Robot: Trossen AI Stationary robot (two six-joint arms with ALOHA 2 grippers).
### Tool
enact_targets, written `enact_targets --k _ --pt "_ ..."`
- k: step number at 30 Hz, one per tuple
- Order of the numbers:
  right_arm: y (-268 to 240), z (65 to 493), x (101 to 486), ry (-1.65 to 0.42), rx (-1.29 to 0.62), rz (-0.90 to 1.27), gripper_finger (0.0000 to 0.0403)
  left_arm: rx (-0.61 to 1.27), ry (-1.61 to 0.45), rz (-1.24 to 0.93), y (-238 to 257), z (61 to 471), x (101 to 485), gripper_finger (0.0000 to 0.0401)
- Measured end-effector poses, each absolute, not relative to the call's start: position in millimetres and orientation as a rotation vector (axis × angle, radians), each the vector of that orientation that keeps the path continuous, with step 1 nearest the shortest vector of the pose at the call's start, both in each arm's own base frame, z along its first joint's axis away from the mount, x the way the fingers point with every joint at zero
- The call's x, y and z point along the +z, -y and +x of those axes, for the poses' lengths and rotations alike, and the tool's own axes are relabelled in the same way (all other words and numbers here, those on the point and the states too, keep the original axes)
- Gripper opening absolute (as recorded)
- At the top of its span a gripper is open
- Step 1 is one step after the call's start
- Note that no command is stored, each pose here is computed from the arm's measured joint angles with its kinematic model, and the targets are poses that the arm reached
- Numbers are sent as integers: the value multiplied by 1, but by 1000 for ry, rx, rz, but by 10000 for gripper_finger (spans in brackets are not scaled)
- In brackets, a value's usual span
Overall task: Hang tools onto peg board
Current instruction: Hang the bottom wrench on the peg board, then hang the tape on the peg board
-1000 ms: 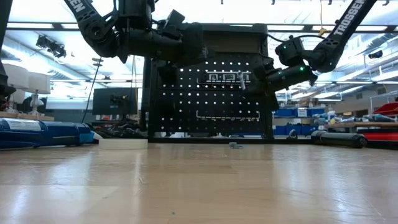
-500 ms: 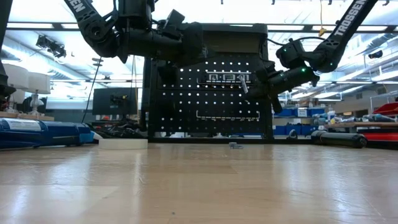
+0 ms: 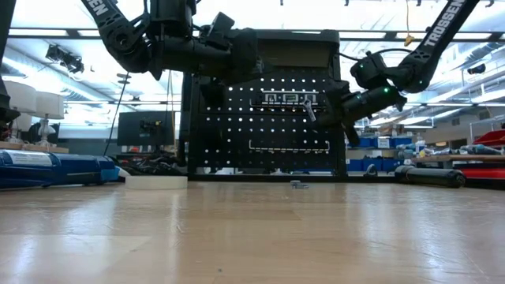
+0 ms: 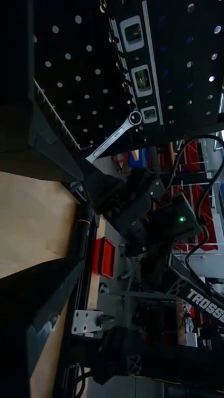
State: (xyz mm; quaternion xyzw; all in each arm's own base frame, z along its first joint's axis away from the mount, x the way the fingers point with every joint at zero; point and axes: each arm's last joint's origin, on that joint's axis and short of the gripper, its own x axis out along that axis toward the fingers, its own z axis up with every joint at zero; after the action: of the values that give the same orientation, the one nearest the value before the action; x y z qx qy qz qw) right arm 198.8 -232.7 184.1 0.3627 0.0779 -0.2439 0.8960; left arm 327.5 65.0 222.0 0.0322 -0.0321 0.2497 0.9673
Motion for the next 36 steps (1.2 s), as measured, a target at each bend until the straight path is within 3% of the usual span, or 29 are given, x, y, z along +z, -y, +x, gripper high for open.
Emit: enact_targets --k 5,19,36 --pt "233 198 184 -160 -543 742 53 505 65 65 -65 328 222 213" --pt "219 191 162 -226 -537 754 164 503 49 60 -64 328 220 213" --pt "210 198 161 -221 -493 732 179 502 53 46 -64 328 220 213"
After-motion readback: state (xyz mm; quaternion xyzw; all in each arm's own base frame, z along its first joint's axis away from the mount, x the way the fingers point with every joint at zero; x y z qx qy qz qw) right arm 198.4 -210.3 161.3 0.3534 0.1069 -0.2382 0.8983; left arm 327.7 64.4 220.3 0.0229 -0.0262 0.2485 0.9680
